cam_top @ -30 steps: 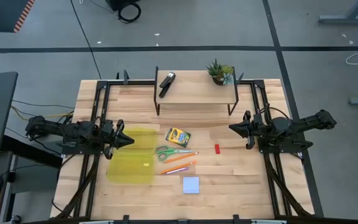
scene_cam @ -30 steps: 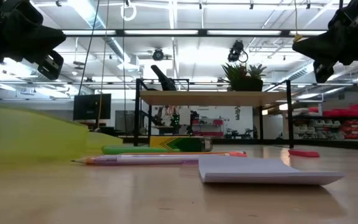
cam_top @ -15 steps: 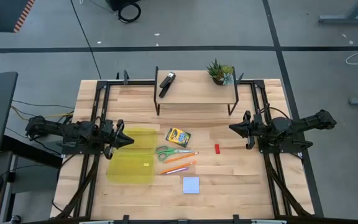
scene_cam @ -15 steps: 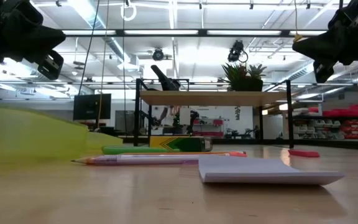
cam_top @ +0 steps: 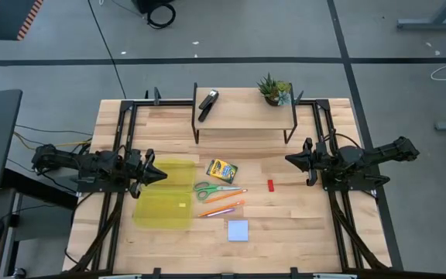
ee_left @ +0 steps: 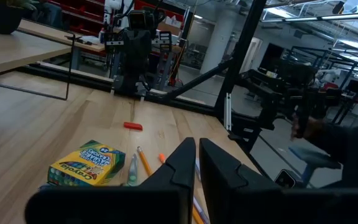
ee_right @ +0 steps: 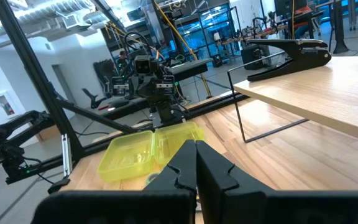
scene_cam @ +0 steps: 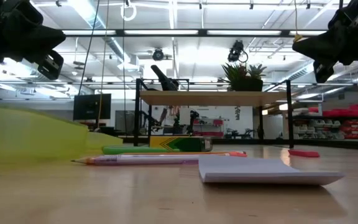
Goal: Pack school essentials
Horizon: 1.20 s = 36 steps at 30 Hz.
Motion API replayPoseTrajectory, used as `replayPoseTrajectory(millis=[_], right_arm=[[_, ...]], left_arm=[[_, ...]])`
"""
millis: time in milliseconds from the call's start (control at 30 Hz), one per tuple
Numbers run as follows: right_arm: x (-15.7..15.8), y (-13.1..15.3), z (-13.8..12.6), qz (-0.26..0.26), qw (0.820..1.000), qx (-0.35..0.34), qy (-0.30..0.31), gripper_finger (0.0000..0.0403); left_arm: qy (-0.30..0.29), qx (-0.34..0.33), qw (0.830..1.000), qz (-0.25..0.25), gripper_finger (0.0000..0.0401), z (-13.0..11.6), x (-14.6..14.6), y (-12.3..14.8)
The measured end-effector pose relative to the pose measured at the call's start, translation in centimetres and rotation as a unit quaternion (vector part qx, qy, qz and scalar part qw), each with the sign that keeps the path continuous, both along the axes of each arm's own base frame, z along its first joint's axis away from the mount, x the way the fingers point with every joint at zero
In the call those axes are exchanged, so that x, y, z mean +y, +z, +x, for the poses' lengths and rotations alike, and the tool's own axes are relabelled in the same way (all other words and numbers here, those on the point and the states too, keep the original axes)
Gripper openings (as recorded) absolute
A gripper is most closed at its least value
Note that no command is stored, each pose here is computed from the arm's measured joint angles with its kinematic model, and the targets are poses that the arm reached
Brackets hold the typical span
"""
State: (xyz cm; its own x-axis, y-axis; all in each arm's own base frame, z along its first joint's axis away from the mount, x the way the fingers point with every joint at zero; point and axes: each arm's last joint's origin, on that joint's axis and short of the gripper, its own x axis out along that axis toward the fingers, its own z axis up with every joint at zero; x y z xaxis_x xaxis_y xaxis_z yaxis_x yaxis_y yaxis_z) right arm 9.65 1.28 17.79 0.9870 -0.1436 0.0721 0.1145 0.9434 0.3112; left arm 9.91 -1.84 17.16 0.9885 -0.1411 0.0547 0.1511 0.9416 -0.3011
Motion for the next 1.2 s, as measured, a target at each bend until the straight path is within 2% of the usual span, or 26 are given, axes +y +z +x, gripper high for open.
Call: replayPoseTrajectory(millis=[67, 167, 267, 500, 633, 733, 833, 1033, 1200], right_arm=[[0.0, 0.0, 0.0, 0.006, 1.000, -0.004, 0.001, 0.0008], [0.0, 0.2, 0.0, 0.043, 0.999, -0.016, 0.000, 0.0008], [-0.2, 0.3, -0.1, 0.077, 0.996, -0.030, -0.028, 0.0008], [-0.3, 0.7, -0.1, 0.040, 0.997, -0.043, -0.050, 0.0008], [-0.8, 1.6, -0.4, 0.040, 0.991, -0.085, -0.096, 0.0008], [-1.3, 1.5, -0.2, 0.034, 0.988, -0.077, -0.126, 0.0008], [-1.8, 1.7, 0.2, 0.050, 0.984, -0.088, -0.147, 0.0008], [-2.3, 1.2, 1.5, 0.009, 0.991, -0.054, -0.122, 0.0008], [-2.7, 1.0, 2.0, 0.014, 0.993, -0.043, -0.110, 0.0008]], left_arm=[[0.000, 0.000, 1.000, 0.000, 0.0031, 0.0, 0.0, 0.0], [0.000, 0.000, 1.000, 0.000, 0.0036, 0.0, 0.0, 0.0], [0.000, 0.000, 1.000, 0.000, 0.0038, 0.0, 0.0, 0.0], [0.000, 0.000, 1.000, 0.000, 0.0032, 0.0, 0.0, 0.0], [0.000, 0.000, 1.000, 0.000, 0.0030, 0.0, 0.0, 0.0], [0.000, -0.001, 1.000, 0.000, 0.0035, 0.0, 0.0, 0.0], [0.000, 0.000, 1.000, 0.000, 0.0038, 0.0, 0.0, 0.0], [0.000, 0.000, 1.000, 0.000, 0.0033, 0.0, 0.0, 0.0], [0.000, -0.001, 1.000, 0.000, 0.0028, 0.0, 0.0, 0.0]])
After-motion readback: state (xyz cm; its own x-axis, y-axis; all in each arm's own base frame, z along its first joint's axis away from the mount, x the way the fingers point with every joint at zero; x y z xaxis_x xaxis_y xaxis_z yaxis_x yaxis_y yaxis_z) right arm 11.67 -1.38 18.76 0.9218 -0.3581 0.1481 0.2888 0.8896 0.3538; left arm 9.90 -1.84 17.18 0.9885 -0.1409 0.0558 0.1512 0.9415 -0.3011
